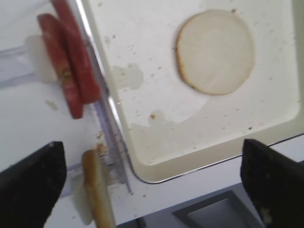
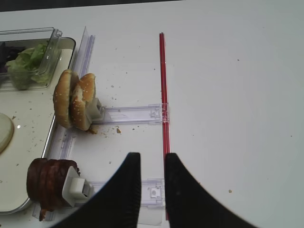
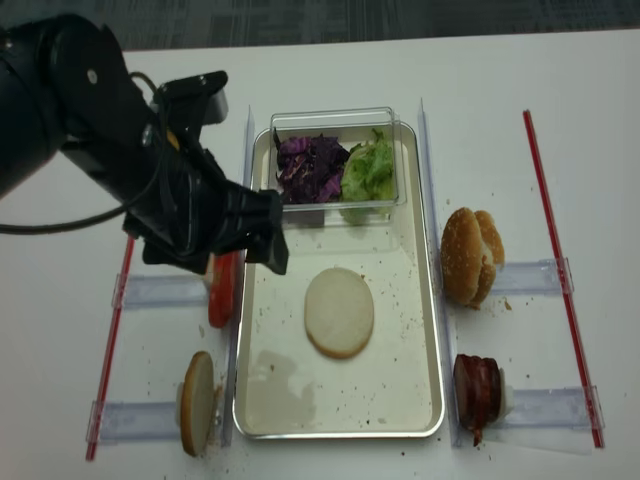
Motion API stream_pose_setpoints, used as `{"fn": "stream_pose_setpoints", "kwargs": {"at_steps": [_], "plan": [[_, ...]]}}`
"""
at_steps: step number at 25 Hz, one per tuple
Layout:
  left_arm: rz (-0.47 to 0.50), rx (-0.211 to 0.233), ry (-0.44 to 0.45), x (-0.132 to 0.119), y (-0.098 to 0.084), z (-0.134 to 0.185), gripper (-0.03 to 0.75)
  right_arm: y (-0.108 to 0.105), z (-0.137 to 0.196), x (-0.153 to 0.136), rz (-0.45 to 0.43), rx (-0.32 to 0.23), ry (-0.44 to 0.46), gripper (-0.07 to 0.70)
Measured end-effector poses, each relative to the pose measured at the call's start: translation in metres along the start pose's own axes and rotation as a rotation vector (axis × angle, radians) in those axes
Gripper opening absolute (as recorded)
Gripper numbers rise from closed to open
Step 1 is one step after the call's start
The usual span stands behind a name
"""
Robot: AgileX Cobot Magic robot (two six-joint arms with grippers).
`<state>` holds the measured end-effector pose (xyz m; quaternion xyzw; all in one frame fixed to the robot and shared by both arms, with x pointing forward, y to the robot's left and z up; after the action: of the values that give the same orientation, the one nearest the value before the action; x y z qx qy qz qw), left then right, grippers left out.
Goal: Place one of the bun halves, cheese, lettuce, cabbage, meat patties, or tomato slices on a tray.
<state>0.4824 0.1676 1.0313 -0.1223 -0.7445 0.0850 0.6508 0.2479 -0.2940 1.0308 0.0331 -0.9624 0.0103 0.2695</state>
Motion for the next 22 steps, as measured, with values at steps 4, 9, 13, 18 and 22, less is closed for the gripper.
{"fn": "stream_pose_setpoints", "kwargs": {"at_steps": [4,9,13,18,22], "plan": [[-0.114,-0.032,0.036,0.001,0.013,0.004,0.685,0.0,0.0,0.0,0.0,0.0,0.0,0.176],[-0.178,-0.054,0.045,0.002,0.02,0.005,0.685,0.0,0.0,0.0,0.0,0.0,0.0,0.176],[-0.193,-0.057,0.04,0.003,0.021,0.004,0.685,0.0,0.0,0.0,0.0,0.0,0.0,0.176],[-0.203,0.001,0.022,0.006,0.037,-0.003,0.685,0.0,0.0,0.0,0.0,0.0,0.0,0.176],[-0.223,0.083,0.001,0.015,0.07,-0.012,0.685,0.0,0.0,0.0,0.0,0.0,0.0,0.176]]}}
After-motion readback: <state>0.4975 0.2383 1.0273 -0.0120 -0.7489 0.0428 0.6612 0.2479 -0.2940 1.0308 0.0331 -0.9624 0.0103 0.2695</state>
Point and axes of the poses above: a point on each arm's last joint axis where the gripper is mounted, x pointing back along that axis away from the gripper, y along the wrist's bending axis when the last joint is at zero, z = x × y, the point moved 2 cm from there along -x, pointing out along that axis toward the gripper, and after that the axes turned 6 degrees about x, right-handed, at the moved point
